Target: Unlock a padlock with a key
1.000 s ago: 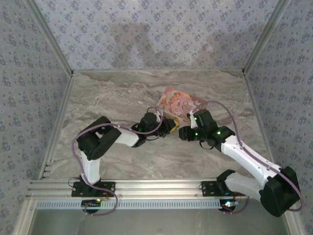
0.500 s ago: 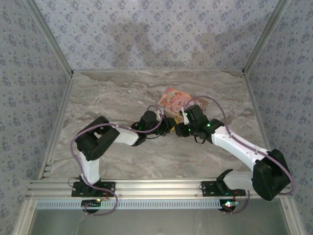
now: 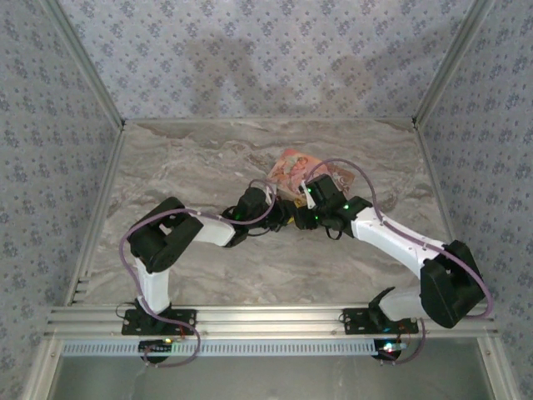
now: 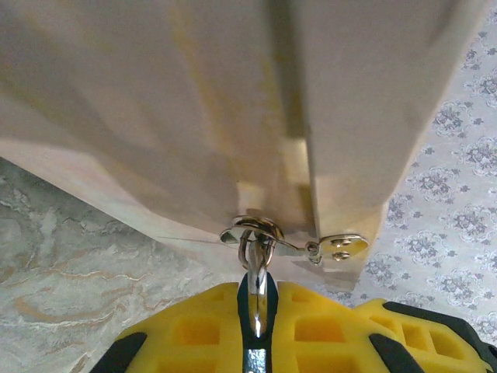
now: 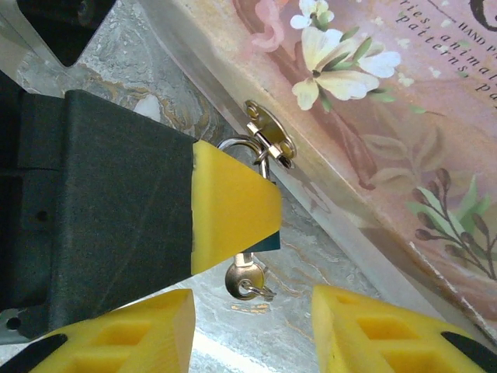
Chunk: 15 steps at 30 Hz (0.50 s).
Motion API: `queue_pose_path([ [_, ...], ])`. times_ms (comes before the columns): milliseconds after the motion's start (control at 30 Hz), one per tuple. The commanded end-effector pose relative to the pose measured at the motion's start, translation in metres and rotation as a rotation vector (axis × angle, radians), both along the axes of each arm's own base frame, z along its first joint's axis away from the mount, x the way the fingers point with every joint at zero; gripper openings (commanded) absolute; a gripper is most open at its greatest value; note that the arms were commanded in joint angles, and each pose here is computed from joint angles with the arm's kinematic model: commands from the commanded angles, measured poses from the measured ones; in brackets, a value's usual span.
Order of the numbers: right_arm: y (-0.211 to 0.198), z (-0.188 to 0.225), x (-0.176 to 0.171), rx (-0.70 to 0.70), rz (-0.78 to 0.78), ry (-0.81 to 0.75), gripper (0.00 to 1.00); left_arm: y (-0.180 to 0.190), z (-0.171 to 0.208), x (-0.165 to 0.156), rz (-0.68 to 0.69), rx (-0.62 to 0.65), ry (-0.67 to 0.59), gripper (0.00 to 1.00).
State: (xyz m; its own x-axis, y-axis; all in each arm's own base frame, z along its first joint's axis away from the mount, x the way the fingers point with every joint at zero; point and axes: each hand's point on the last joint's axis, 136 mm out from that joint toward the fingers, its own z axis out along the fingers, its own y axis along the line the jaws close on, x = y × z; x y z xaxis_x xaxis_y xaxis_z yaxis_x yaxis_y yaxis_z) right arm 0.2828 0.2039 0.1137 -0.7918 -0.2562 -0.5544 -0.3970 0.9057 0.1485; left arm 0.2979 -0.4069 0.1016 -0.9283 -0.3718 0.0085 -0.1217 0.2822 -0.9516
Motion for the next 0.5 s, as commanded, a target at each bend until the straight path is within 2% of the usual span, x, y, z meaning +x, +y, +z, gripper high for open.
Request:
queue_pose_path([
  [0,0.006,0.004,0.002,0.012,0.021,-0.034,0.44,-0.013,0.069,0.004,-0.035,-0.156,-0.124,0.00],
  [233,0.003,0.012,-0.007,0.048,0.020,-0.075,0.41,-0.011,0.073,0.004,-0.031,-0.170,-0.124,0.00],
  [467,0.001,0.012,-0.010,0.028,0.031,-0.092,0.46,-0.011,0.081,0.004,-0.037,-0.181,-0.134,0.00],
])
